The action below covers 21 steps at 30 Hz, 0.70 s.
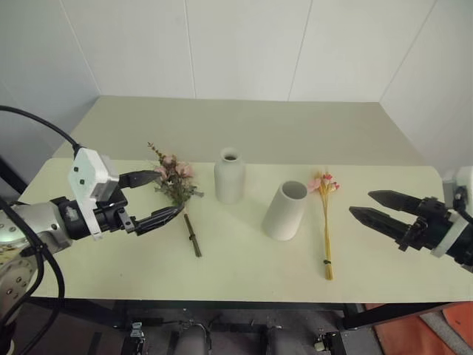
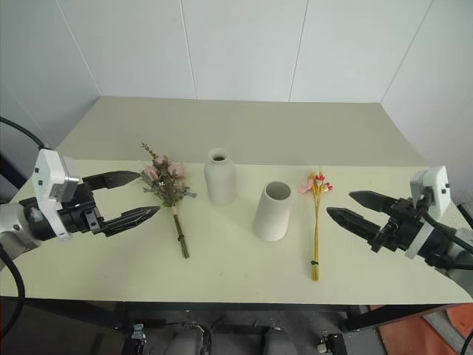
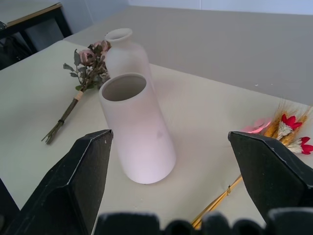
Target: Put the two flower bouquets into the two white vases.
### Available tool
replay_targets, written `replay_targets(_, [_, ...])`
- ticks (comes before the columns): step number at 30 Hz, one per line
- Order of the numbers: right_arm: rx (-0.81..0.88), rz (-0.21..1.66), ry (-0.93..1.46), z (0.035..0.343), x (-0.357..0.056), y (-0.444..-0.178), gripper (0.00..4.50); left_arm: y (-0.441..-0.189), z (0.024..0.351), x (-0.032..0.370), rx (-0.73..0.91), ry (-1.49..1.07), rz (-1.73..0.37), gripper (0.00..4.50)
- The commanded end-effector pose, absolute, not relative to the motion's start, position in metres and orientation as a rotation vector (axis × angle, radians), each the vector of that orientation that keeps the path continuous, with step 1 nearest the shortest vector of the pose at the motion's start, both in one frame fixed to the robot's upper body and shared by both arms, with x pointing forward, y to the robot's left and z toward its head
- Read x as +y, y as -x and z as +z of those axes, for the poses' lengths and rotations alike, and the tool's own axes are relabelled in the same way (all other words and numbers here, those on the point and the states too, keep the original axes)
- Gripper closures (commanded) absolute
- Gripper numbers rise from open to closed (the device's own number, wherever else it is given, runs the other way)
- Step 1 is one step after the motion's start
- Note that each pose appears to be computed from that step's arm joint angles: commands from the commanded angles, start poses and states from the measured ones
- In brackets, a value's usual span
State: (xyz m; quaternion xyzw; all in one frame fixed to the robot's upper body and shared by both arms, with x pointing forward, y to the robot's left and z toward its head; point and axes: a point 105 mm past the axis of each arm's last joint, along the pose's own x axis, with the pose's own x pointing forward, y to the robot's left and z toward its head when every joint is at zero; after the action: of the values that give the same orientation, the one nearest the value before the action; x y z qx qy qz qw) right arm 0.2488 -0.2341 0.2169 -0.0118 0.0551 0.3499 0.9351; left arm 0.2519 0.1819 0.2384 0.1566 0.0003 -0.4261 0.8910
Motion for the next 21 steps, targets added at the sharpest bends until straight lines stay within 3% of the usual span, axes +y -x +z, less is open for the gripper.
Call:
replay_targets(1, [0.078, 0.707, 0.077, 0.2289, -0.2354, -0.2438, 0.03, -0.2473, 0.2470, 0.1809, -0.050, -0.337, -0.908, 0.00])
replay_targets(21, [0.081, 0.682, 0.104, 0.2284, -0.2362, -0.2483, 0.03, -0.2508, 0.2521, 0.1768, -0.067, -0.352, -0.950, 0.00])
